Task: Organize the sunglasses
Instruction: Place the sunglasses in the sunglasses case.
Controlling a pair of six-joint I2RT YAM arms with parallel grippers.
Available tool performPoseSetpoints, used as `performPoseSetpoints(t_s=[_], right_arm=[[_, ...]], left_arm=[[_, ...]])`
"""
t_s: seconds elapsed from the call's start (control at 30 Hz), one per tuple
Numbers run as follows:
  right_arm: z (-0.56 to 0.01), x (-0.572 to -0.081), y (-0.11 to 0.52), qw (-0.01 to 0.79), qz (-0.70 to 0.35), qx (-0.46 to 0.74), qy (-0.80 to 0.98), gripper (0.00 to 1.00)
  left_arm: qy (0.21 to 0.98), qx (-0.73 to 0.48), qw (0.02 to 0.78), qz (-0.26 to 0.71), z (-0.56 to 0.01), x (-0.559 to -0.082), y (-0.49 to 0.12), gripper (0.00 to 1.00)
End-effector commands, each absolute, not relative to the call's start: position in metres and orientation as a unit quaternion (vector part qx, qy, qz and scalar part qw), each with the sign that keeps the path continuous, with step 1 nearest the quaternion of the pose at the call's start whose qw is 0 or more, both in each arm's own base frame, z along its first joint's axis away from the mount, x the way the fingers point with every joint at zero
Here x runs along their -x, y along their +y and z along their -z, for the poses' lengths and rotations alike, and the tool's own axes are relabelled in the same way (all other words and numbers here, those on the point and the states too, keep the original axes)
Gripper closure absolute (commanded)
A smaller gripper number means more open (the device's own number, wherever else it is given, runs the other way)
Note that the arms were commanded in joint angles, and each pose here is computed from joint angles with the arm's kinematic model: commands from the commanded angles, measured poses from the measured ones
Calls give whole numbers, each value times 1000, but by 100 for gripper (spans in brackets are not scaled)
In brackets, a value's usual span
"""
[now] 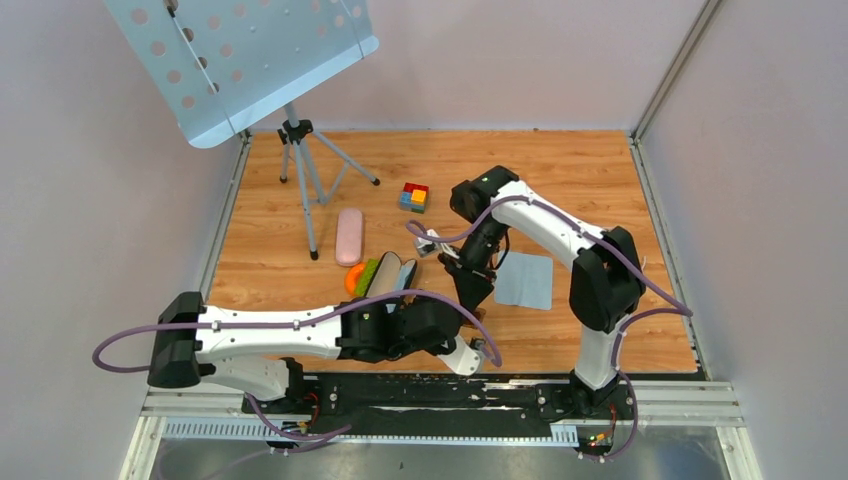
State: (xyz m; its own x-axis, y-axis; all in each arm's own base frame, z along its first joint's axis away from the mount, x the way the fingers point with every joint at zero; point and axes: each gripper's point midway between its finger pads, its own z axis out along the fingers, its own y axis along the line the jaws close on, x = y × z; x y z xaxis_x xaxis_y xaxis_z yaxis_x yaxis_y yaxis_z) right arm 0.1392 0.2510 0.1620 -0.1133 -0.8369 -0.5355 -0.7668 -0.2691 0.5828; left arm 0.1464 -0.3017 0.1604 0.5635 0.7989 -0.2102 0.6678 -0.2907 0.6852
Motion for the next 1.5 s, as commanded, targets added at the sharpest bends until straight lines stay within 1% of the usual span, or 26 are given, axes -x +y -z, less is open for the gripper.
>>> performPoseSetpoints(t_s=[0.0, 0.07, 0.2, 0.37, 0.43, 0.57, 0.63, 0.73, 0.83, 0.93, 1.07, 1.17, 1.37, 1.47], right_arm=[[-201, -141, 252, -2, 462, -651, -602, 63], [-208, -148, 253, -20, 458, -651, -605, 60], [-221, -165, 253, -54, 451, -649, -610, 59], [-242, -201, 258, -110, 462, -625, -620, 59], [-248, -222, 260, -130, 468, -606, -630, 59], [-252, -255, 261, -154, 480, -572, -646, 58], [-253, -263, 259, -162, 491, -557, -650, 57], [-247, -266, 254, -161, 494, -549, -655, 57], [-235, -263, 250, -152, 490, -546, -662, 57], [-225, -259, 248, -147, 493, -540, -666, 57], [-219, -253, 248, -143, 505, -529, -667, 58], [-210, -251, 249, -134, 511, -514, -676, 60], [-189, -241, 249, -130, 516, -493, -688, 62], [-187, -237, 249, -126, 521, -488, -689, 63]], left_arm=[[491, -775, 393, -60, -169, -140, -296, 67], [504, -766, 396, -51, -168, -138, -291, 67], [538, -739, 406, -26, -167, -133, -282, 68], [617, -662, 425, 3, -167, -132, -267, 69], [669, -602, 436, 9, -167, -136, -261, 69], [777, -459, 431, -11, -160, -156, -235, 69], [814, -386, 435, -9, -157, -164, -222, 69], [845, -269, 461, 37, -162, -175, -205, 68], [862, -166, 469, 97, -161, -187, -190, 68], [862, -105, 470, 157, -158, -192, -189, 68], [857, -68, 463, 214, -149, -194, -197, 69], [855, -41, 454, 246, -143, -196, -201, 69], [854, 0, 443, 273, -132, -204, -196, 69], [853, 13, 420, 309, -125, -204, -200, 69]])
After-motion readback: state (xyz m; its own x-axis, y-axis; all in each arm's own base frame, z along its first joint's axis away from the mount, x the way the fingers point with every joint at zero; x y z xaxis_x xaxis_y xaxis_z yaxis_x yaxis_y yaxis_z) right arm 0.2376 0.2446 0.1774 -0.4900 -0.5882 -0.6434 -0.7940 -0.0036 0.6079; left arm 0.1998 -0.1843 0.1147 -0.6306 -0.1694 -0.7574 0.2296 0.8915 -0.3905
